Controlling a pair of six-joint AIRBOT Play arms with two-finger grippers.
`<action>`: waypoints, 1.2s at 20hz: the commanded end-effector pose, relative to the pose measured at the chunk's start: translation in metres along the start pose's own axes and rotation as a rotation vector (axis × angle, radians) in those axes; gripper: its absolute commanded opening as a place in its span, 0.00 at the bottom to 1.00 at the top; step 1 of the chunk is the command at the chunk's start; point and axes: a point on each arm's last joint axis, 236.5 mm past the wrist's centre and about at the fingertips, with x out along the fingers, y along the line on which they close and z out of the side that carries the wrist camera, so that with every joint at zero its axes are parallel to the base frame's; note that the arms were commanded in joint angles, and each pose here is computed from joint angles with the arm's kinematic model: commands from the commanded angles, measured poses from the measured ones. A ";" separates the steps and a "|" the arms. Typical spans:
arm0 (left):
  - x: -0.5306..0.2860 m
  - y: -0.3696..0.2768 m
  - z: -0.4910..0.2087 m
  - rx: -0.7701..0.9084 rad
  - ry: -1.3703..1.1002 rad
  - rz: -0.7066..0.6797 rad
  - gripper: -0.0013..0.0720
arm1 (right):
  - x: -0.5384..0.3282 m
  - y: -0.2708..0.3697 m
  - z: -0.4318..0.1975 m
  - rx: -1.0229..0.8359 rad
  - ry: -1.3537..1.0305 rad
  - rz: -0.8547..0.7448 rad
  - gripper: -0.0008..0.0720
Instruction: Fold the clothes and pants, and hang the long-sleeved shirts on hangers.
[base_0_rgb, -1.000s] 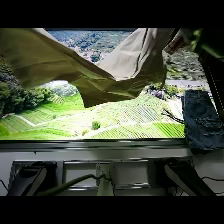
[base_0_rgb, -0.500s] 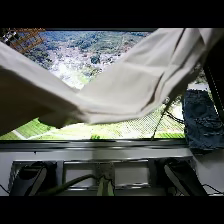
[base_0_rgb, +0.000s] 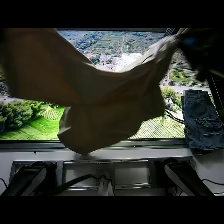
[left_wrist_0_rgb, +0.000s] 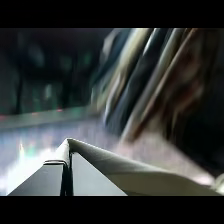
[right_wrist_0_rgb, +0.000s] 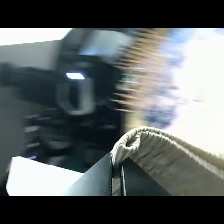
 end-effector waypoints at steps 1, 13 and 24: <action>0.071 0.032 -0.087 -0.081 0.239 -0.021 0.01 | 0.076 -0.091 0.021 0.061 0.038 -0.183 0.05; 0.136 0.052 -0.240 0.109 0.584 -0.078 0.01 | 0.217 -0.282 0.060 0.048 0.051 -0.422 0.05; 0.029 0.024 -0.402 0.024 0.919 -0.128 0.01 | 0.176 -0.368 0.054 -0.249 0.256 -0.695 0.05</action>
